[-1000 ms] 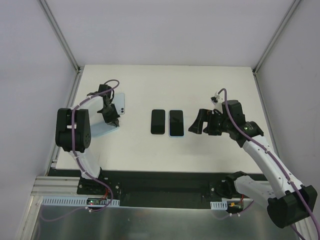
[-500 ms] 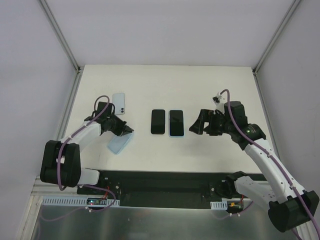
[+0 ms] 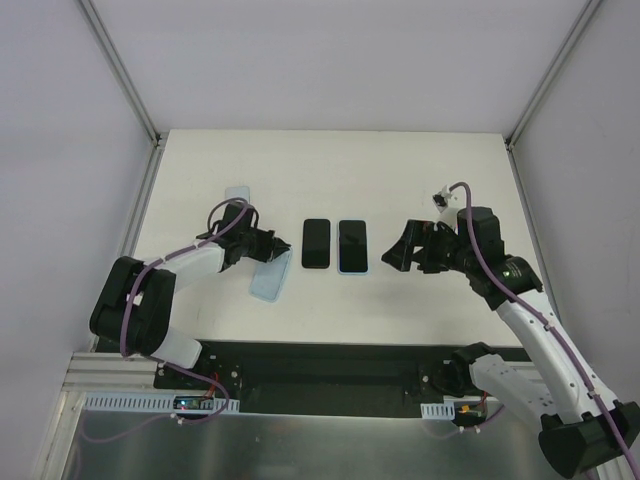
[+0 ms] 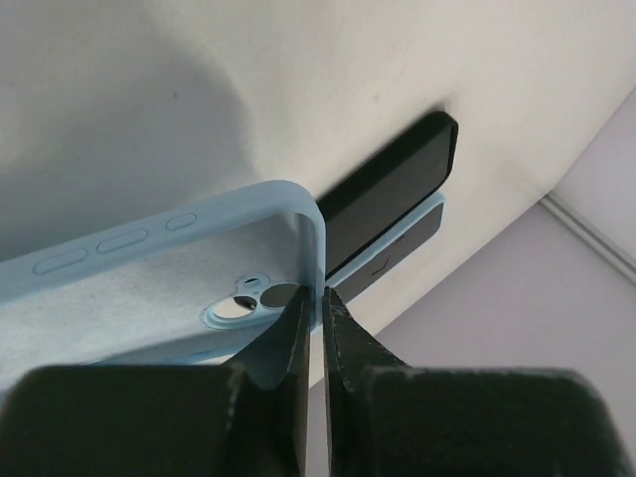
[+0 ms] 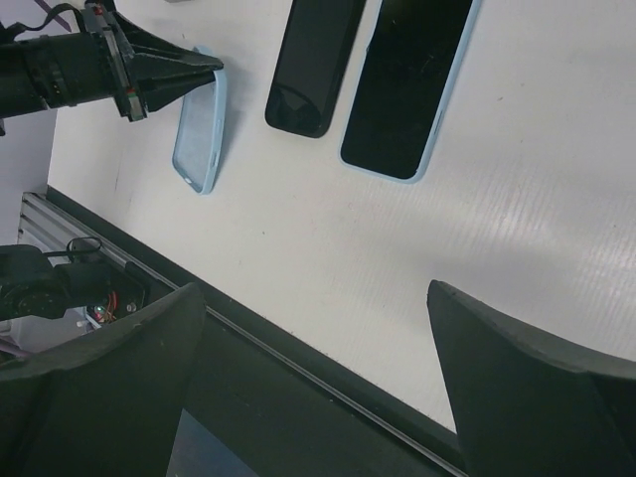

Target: Put the phone into the phone case

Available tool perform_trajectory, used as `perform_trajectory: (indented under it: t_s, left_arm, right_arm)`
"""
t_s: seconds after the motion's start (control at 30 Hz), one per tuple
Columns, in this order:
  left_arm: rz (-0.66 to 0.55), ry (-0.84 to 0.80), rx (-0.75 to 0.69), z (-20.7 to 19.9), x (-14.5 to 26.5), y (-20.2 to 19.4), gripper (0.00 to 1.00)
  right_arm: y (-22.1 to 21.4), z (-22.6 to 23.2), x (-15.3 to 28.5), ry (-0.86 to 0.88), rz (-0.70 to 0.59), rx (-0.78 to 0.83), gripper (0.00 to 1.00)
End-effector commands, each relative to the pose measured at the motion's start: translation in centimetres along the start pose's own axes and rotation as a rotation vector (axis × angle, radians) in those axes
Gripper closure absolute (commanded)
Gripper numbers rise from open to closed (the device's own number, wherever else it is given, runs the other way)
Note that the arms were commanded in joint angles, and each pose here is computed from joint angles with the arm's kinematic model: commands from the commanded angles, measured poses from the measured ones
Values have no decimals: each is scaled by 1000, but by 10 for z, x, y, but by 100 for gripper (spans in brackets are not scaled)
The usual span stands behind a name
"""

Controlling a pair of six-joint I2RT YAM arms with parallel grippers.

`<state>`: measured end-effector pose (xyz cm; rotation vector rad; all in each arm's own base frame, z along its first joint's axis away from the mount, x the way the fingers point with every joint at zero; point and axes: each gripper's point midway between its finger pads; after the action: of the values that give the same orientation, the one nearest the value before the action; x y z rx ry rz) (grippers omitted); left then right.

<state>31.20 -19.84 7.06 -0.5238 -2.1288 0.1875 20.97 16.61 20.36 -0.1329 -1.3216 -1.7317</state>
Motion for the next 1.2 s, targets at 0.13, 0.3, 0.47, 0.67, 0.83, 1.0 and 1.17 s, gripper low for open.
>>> perform_trajectory:
  t_s: [0.13, 0.3, 0.47, 0.67, 0.83, 1.0, 1.17]
  left_arm:
    - [-81, -82, 94, -25, -10, 15, 60]
    - [-69, -187, -51, -63, 6, 9, 6]
    - [-167, -41, -543, -104, 33, 33, 1]
    - [-284, 153, -803, -109, 48, 105, 1]
    - [-293, 298, -1031, -118, 37, 141, 1]
    - [-260, 405, -1097, -106, 19, 158, 1]
    - [-210, 449, -1127, -94, -2, 166, 1]
  right_arm:
    - [6, -6, 13, -52, -17, 43, 4]
    - [4, -7, 15, -60, -18, 45, 4]
    - [6, -7, 16, -68, -10, 41, 4]
    - [12, -6, 19, -77, -25, 33, 4]
    - [14, -4, 19, -74, -25, 24, 4]
    - [14, -5, 19, -80, -15, 20, 4]
    - [16, -6, 18, -90, -18, 14, 4]
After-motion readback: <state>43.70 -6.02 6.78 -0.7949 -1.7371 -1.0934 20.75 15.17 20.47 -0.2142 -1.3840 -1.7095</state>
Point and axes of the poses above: each gripper's point midway between its finger pads, its own x axis back along the fingers, its own z axis along the line the jaws close on, y = z × x, and after that the axes turned 9 degrees about x, right-handed
